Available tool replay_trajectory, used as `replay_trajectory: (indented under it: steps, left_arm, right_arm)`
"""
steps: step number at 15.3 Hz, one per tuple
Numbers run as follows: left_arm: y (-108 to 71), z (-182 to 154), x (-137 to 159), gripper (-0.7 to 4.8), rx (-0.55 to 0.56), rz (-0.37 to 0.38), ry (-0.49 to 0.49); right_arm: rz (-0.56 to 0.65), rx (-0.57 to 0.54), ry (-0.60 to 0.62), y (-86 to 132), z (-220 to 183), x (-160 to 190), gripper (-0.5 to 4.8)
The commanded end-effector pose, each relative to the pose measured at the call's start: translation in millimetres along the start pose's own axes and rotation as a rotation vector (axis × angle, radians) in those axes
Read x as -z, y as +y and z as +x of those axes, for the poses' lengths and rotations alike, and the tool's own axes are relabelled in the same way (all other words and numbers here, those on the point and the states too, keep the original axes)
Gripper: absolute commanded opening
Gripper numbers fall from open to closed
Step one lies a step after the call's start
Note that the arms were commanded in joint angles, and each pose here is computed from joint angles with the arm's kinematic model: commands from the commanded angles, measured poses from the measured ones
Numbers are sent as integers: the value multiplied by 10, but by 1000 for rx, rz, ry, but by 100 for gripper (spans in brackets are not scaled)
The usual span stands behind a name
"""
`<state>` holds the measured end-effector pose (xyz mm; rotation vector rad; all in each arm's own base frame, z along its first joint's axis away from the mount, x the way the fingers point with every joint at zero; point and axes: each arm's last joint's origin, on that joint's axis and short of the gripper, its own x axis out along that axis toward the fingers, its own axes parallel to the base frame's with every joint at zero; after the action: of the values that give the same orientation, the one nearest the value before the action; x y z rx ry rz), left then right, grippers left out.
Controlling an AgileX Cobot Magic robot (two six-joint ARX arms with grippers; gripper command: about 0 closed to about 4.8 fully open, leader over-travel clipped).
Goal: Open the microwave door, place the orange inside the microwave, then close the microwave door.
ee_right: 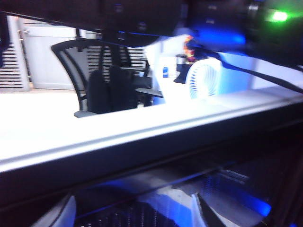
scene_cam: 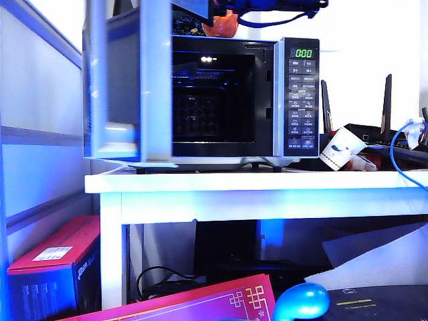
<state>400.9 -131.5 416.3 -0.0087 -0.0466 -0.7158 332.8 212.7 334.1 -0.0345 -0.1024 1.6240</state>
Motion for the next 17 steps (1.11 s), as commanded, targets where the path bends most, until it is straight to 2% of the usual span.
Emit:
replay_trajectory:
  steps: [1, 5, 8, 15, 17]
  left_arm:
    - [-39, -48, -88, -5, 29, 7, -23]
    - [-68, -110, -177, -5, 29, 17, -42]
    - [-67, -108, -152, -5, 28, 8, -20]
    - [-60, -97, 30, -5, 31, 10, 129]
    - [-63, -106, 92, -5, 39, 49, 187]
  right_arm:
    - [-18, -42, -16, 96, 135, -65, 324]
    - [-18, -82, -22, 187, 277, -69, 324]
    - [-15, -124, -26, 284, 413, -72, 323]
    - [-9, -159, -29, 365, 518, -75, 323]
    - [-9, -159, -29, 365, 518, -75, 323]
